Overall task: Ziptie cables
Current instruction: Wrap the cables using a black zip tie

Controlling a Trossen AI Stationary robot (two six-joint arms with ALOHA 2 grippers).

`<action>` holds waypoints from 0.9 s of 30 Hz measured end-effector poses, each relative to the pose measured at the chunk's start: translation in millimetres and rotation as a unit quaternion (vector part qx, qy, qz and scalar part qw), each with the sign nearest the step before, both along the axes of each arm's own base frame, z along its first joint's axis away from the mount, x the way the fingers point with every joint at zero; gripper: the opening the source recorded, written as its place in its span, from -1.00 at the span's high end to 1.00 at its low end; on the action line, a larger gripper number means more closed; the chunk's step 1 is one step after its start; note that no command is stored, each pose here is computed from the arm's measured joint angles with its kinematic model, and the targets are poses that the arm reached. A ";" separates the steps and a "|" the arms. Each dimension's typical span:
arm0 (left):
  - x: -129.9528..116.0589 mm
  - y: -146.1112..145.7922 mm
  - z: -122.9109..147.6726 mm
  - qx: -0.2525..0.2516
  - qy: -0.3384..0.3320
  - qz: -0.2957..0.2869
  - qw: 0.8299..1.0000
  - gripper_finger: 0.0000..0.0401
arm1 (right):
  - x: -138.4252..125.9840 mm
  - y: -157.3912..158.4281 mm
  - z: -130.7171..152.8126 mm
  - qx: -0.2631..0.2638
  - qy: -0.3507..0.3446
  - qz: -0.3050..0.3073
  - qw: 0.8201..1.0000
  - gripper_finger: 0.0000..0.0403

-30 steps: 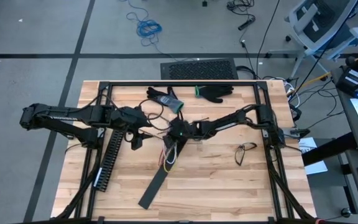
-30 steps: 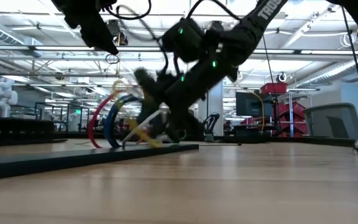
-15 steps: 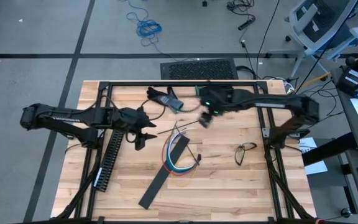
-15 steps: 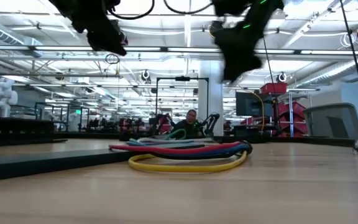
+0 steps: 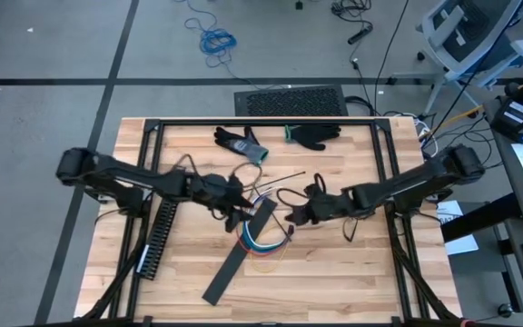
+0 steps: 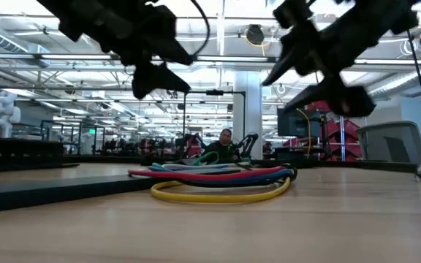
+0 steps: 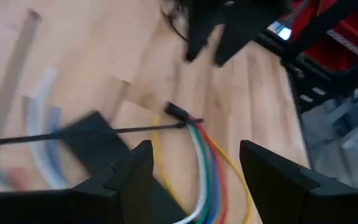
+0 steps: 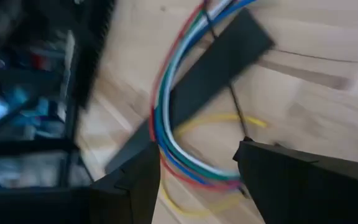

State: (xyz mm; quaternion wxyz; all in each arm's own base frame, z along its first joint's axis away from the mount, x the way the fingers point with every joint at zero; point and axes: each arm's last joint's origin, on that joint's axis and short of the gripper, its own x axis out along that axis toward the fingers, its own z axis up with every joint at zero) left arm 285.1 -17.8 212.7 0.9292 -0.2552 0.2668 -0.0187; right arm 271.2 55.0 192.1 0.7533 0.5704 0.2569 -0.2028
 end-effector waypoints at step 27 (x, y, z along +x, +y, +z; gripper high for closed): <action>23.6 -17.9 -24.9 0.047 0.113 -0.047 0.991 -0.16 | 11.7 19.5 -56.0 0.054 0.137 -0.065 0.987 0.13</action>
